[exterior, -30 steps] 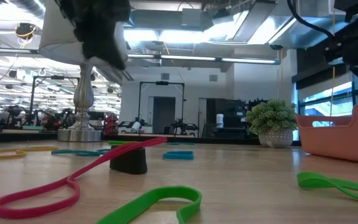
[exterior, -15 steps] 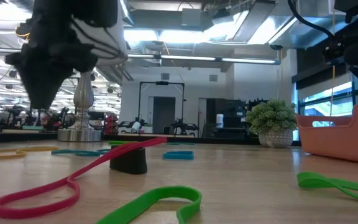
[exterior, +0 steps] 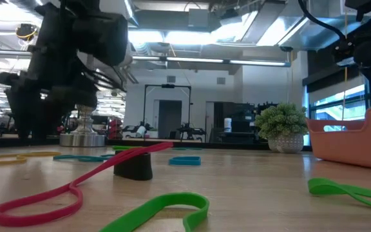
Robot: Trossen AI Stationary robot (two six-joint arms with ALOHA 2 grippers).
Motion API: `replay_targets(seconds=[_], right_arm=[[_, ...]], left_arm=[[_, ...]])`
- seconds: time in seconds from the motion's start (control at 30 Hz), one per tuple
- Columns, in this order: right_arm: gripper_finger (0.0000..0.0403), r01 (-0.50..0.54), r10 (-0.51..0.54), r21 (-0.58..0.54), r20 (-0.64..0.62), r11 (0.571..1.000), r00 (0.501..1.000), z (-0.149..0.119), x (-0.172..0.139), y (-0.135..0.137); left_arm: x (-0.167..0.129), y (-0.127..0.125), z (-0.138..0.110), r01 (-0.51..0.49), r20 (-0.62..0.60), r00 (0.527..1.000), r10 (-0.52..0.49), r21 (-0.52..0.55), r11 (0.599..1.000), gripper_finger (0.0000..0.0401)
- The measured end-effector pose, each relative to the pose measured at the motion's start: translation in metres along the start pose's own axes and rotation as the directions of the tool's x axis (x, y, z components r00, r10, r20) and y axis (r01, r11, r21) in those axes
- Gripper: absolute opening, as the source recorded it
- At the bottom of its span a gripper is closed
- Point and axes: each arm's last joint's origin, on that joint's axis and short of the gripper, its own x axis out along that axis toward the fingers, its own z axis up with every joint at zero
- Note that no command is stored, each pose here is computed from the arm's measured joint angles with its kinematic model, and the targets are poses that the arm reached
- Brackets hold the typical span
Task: Pick and place rubber bands into bin
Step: Put the yellow rubber band into the orange bin
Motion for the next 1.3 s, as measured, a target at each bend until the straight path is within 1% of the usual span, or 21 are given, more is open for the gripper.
replay_targets(seconds=[0.2, 0.37, 0.43, 0.53, 0.57, 0.63, 0.7, 0.8, 0.87, 0.93, 1.0, 1.07, 1.17, 1.3], right_arm=[[0.0217, -0.038, 0.038, 0.011, 0.012, 0.999, 0.999, 0.001, 0.000, 0.004], [0.0217, -0.042, 0.042, 0.013, 0.012, 0.999, 0.999, 0.001, 0.000, 0.004], [0.0217, -0.046, 0.046, 0.013, 0.007, 0.999, 0.999, 0.001, 0.000, 0.004], [0.0217, -0.063, 0.063, 0.016, -0.010, 0.998, 0.998, 0.001, -0.001, 0.006], [0.0217, -0.067, 0.067, 0.017, -0.009, 0.998, 0.998, 0.002, -0.003, 0.006], [0.0217, -0.083, 0.083, 0.018, -0.003, 0.996, 0.997, 0.004, -0.007, 0.008], [0.0217, -0.094, 0.094, 0.015, 0.006, 0.995, 0.996, 0.006, -0.013, 0.009], [0.0217, -0.127, 0.127, -0.003, 0.035, 0.992, 0.991, 0.010, -0.024, 0.013], [0.0217, -0.156, 0.158, -0.029, 0.062, 0.987, 0.985, 0.014, -0.032, 0.016], [0.0217, -0.203, 0.210, -0.077, 0.106, 0.976, 0.972, 0.018, -0.040, 0.021], [0.0217, -0.245, 0.268, -0.143, 0.179, 0.959, 0.946, 0.024, -0.048, 0.028], [0.0217, -0.290, 0.342, -0.213, 0.270, 0.933, 0.900, 0.029, -0.053, 0.037], [0.0217, -0.333, 0.458, -0.346, 0.395, 0.877, 0.796, 0.038, -0.061, 0.052], [0.0217, -0.281, 0.562, -0.525, 0.513, 0.803, 0.649, 0.049, -0.072, 0.072]], left_arm=[[0.016, -0.010, 0.001, -0.035, -0.029, 0.999, 0.036, 0.033, 0.999, 0.0144], [0.027, -0.018, 0.002, -0.044, -0.065, 0.997, 0.049, 0.075, 0.996, 0.0112], [0.029, -0.020, 0.002, -0.042, -0.068, 0.997, 0.048, 0.088, 0.995, 0.0092], [0.028, -0.021, 0.002, -0.019, -0.082, 0.996, 0.028, 0.100, 0.995, 0.0042], [0.027, -0.020, 0.002, -0.010, -0.082, 0.996, 0.018, 0.098, 0.995, 0.0023], [0.020, -0.019, 0.003, 0.012, -0.072, 0.997, -0.005, 0.095, 0.995, 0.0009], [0.012, -0.017, 0.004, 0.032, -0.041, 0.999, -0.029, 0.095, 0.995, 0.0003], [-0.011, -0.015, 0.005, 0.107, 0.038, 0.993, -0.110, 0.091, 0.990, 0.0002], [-0.024, -0.012, 0.004, 0.134, 0.099, 0.985, -0.144, 0.102, 0.986, 0.0002], [-0.042, -0.009, 0.003, 0.186, 0.153, 0.967, -0.205, 0.130, 0.974, 0.0002], [-0.061, -0.007, 0.003, 0.234, 0.208, 0.940, -0.269, 0.178, 0.956, 0.0002], [-0.077, -0.005, 0.003, 0.258, 0.263, 0.913, -0.313, 0.222, 0.940, 0.0002], [-0.103, -0.002, 0.002, 0.293, 0.340, 0.859, -0.383, 0.286, 0.912, 0.0002], [-0.127, -0.002, 0.001, 0.295, 0.403, 0.804, -0.437, 0.367, 0.882, 0.0002]])
